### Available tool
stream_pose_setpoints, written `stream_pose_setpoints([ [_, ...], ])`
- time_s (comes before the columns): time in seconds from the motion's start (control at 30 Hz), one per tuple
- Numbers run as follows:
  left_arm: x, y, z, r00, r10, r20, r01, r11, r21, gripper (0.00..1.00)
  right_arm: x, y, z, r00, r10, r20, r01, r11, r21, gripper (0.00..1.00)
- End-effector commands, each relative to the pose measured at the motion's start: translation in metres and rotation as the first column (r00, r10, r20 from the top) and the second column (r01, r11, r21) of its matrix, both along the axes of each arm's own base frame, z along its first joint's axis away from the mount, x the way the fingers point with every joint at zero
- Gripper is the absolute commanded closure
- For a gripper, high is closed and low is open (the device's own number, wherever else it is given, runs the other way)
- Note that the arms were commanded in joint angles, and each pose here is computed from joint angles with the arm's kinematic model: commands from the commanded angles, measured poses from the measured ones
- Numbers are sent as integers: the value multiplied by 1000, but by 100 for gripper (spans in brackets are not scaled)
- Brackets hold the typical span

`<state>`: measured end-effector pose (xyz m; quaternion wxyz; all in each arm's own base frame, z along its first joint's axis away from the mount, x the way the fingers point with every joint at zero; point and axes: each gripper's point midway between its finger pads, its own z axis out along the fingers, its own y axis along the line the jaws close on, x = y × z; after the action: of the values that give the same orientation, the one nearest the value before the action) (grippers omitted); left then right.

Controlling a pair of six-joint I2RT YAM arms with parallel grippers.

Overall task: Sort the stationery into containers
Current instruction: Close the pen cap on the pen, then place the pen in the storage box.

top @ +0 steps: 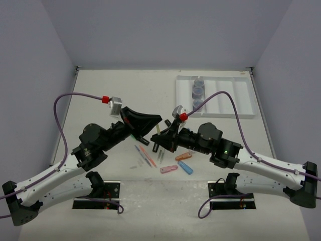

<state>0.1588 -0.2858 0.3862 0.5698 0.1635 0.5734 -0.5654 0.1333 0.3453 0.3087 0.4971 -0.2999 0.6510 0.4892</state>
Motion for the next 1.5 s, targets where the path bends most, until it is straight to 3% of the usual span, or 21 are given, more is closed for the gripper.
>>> stream_pose_setpoints([
  [0.0,-16,-14,-54,986,-105,-133,119,987,105,100,46,-18,101,969,-197,150,165,965,204,100],
  [0.4,-35,-23,-103,955,-182,-235,212,971,112,100,85,-20,186,949,-214,230,152,953,261,100],
  [0.53,-33,-22,-103,958,-170,-232,200,973,115,100,91,-8,167,960,-190,206,143,964,222,100],
  [0.63,-17,-6,-82,979,-40,-199,71,986,149,100,95,-2,108,976,-169,135,149,979,141,100],
  [0.7,2,16,-59,982,110,-154,-86,984,155,99,87,-2,78,988,-126,93,116,987,115,100],
  [0.73,9,27,-47,975,175,-139,-152,975,162,91,83,-3,62,991,-112,75,104,990,94,100],
  [0.83,23,56,-18,940,325,-103,-304,936,177,39,75,-7,18,996,-92,12,92,995,42,100],
  [0.9,31,73,2,909,407,-89,-389,905,170,16,72,-13,2,994,-105,-10,105,994,25,100],
  [0.97,36,92,21,868,484,-107,-464,869,171,7,79,-20,-19,987,-156,-32,155,988,-19,100],
  [1.1,46,130,27,765,631,-131,-604,773,196,0,101,-45,-38,964,-261,-57,255,962,-93,100],
  [1.17,46,146,17,721,681,-127,-645,727,237,0,126,-69,-48,925,-372,-72,359,921,-149,100],
  [1.27,46,155,-8,689,716,-115,-653,681,332,0,169,-115,-66,811,-577,-94,534,796,-283,100],
  [1.4,40,162,-58,678,729,-96,-608,629,484,0,240,-209,-101,577,-816,-34,662,491,-566,100],
  [1.47,38,165,-81,676,733,-80,-588,601,541,0,259,-234,-102,499,-867,-13,662,391,-639,100],
])
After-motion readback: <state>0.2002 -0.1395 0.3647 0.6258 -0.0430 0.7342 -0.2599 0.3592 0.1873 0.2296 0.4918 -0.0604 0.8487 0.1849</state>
